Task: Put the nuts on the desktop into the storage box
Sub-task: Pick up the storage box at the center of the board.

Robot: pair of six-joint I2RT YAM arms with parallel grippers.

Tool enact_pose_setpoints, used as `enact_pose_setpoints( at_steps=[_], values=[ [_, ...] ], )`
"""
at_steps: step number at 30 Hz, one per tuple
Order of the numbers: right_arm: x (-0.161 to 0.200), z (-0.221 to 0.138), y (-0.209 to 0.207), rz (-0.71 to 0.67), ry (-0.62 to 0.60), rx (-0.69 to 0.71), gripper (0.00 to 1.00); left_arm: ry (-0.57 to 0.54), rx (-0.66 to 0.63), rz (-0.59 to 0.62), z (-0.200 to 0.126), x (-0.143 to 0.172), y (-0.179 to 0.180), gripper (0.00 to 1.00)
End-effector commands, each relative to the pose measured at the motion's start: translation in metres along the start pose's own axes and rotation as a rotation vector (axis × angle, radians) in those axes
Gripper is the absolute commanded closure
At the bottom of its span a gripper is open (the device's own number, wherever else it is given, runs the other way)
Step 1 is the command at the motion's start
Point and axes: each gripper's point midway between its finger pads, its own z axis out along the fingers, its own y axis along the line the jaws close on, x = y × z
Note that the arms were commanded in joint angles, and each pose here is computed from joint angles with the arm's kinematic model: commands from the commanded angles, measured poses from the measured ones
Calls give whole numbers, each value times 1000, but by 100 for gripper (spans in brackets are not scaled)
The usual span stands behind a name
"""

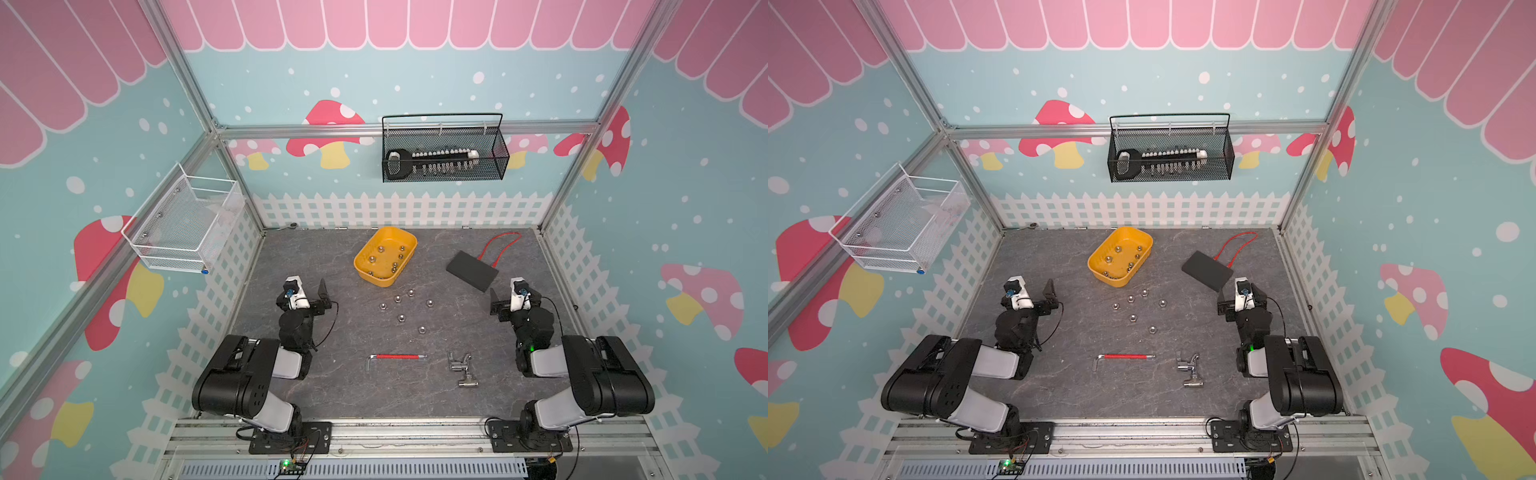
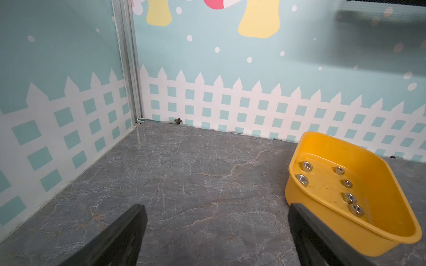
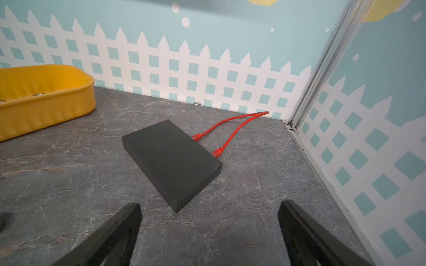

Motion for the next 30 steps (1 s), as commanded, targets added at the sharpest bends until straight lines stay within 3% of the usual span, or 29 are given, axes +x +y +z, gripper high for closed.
enact_pose_setpoints(
  at_steps=[1, 19, 21, 24, 28, 30],
  values=[
    [-6, 1, 0, 0, -21, -1, 1, -2, 12, 15, -1, 0, -2, 1],
    [-6, 1, 0, 1, -22, -2, 1, 2, 15, 14, 0, 1, -2, 1],
    [-10, 0, 0, 1, -35, 0, 6, -3, 16, 13, -1, -1, -2, 1],
    [-28, 16, 0, 3, 42, -37, 7, 24, -36, 12, 9, -16, 2, 1],
    [-74, 37, 0, 36, 126, -49, 7, 93, -206, -91, 35, -75, 18, 1],
    [-82, 45, 5, 37, 216, -50, 7, 185, -181, -121, 53, -87, 6, 1]
  ],
)
